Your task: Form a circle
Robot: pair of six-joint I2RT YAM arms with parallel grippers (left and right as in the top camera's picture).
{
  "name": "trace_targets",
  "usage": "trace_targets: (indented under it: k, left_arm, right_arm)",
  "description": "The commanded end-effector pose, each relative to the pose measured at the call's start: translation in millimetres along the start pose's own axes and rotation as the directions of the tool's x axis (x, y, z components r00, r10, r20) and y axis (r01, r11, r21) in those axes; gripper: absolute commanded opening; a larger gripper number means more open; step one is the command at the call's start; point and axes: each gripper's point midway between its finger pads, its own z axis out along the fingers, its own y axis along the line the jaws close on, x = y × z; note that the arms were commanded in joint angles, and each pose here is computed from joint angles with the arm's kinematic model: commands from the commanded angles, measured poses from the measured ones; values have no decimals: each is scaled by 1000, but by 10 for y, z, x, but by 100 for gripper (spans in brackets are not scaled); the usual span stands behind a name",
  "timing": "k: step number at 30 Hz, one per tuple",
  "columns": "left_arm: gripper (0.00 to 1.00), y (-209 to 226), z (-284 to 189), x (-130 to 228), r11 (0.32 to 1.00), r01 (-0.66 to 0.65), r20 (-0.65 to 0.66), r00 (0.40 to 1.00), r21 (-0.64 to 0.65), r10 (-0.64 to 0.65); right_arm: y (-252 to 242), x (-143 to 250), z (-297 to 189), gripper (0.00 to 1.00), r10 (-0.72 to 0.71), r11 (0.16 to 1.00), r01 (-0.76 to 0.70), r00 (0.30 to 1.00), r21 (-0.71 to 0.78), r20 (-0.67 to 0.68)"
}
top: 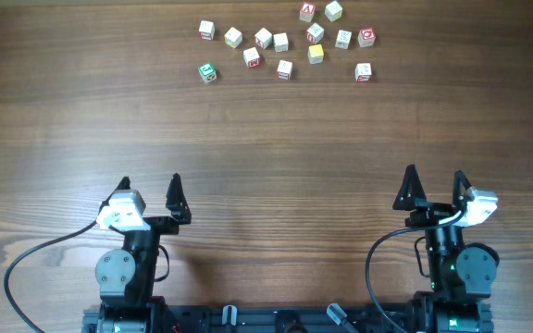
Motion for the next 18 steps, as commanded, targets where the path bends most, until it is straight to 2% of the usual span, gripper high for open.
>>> trace_targets:
  k: [1,18]
  left_arm:
    - [100,-4,0,20,1000,-16,0,1000,8,16]
    - [100,-4,1,21,1000,-12,-1,1000,8,12]
  right_arm:
    - [-22,8,4,100,3,1000,-3,1000,10,-2]
    - [-22,8,4,100,3,1000,-3,1000,10,-2]
